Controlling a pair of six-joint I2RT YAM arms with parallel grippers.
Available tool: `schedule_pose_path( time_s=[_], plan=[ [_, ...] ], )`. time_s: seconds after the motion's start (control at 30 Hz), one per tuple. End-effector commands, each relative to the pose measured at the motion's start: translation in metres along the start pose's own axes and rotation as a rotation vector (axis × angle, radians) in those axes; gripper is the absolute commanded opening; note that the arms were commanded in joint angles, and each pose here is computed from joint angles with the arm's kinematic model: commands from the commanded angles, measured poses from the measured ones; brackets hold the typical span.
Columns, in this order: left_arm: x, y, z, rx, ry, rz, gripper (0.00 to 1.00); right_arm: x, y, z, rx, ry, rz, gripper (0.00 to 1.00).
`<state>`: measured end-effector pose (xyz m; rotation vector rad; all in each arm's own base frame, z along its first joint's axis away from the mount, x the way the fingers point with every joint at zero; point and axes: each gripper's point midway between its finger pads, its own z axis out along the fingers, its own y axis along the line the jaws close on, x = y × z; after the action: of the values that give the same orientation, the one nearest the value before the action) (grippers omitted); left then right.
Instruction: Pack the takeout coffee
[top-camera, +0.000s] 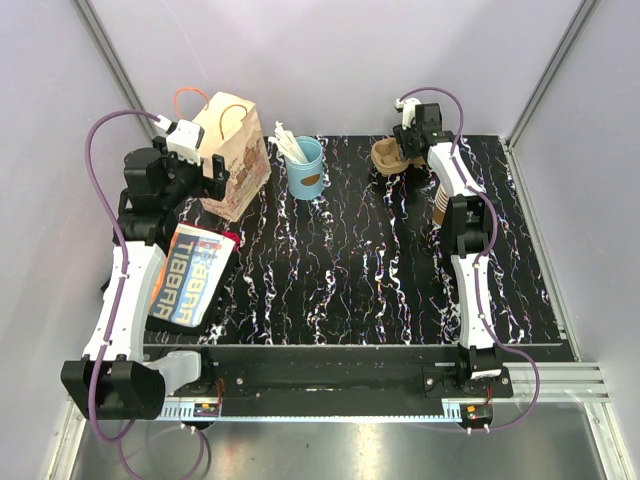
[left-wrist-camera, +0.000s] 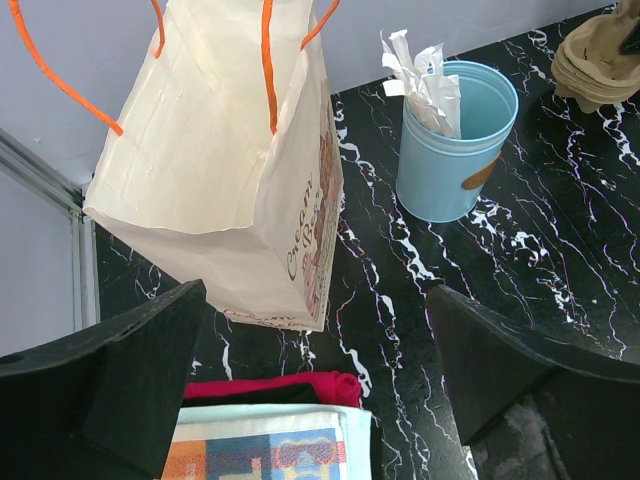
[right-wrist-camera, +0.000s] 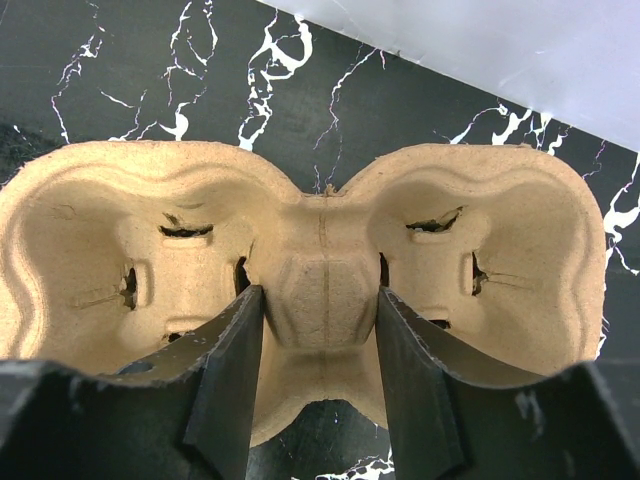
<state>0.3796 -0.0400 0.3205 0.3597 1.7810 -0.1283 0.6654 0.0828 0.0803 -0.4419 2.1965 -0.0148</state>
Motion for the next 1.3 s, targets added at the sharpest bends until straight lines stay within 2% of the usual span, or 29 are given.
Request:
schedule_pose_path(
  time_s=[0.0, 0.33, 0.73, 0.9, 1.27],
  plan=[
    [-0.014, -0.002, 0.002, 0.012, -0.063, 0.01, 0.99, -0.038, -0.01, -0.017, 0.029, -0.092, 0.007, 0.48],
    [-0.015, -0.002, 0.001, 0.013, -0.068, 0.011, 0.99, -0.08, -0.021, -0.051, 0.063, -0.184, 0.01, 0.46],
    [-0.015, -0.004, 0.0, 0.017, -0.07, 0.009, 0.99, -0.095, -0.029, -0.065, 0.097, -0.221, 0.013, 0.46],
    [-0.016, -0.005, 0.0, 0.023, -0.073, 0.01, 0.99, -0.092, -0.043, -0.066, 0.18, -0.209, 0.023, 0.46],
    [-0.016, -0.003, 0.001, 0.02, -0.071, 0.007, 0.99, -0.07, -0.03, -0.053, 0.129, -0.161, 0.052, 0.5]
  ],
)
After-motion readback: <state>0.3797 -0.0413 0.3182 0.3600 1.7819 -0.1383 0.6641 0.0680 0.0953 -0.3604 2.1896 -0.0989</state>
